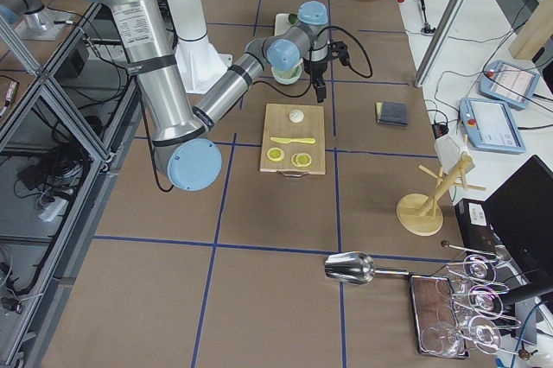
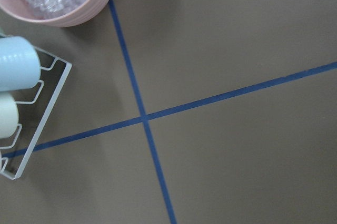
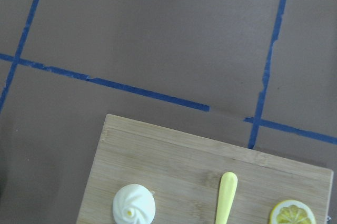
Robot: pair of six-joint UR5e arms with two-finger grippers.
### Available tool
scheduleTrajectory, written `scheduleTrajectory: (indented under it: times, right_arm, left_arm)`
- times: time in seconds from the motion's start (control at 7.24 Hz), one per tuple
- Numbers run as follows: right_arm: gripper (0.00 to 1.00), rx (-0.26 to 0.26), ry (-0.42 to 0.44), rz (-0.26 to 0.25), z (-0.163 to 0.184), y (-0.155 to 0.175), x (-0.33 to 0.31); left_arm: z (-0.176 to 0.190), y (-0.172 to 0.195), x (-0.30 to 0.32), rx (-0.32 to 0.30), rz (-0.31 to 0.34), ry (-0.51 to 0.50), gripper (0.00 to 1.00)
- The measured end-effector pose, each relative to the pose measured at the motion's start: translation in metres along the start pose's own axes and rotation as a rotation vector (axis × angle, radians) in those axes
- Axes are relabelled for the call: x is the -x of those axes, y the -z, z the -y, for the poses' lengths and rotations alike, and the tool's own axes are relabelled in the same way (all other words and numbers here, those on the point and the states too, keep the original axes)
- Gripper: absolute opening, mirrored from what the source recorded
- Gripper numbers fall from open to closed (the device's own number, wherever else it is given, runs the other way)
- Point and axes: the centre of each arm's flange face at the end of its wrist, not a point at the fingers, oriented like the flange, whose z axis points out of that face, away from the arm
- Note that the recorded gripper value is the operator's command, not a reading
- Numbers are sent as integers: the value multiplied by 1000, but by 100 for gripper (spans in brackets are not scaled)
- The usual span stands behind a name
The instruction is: Put spoon and bun in bowl
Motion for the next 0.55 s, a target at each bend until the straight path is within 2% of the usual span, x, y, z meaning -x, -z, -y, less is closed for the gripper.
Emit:
scheduleTrajectory:
  times: [0.28,0.55]
  right_arm:
    - [100,-7,23,-76,-31,-58,55]
    - [100,-34,46,-81,-47,-113,74]
  left_arm:
    - [-7,1,10,40,-3,31,100]
    - [-9,-1,12,51,-7,36,100]
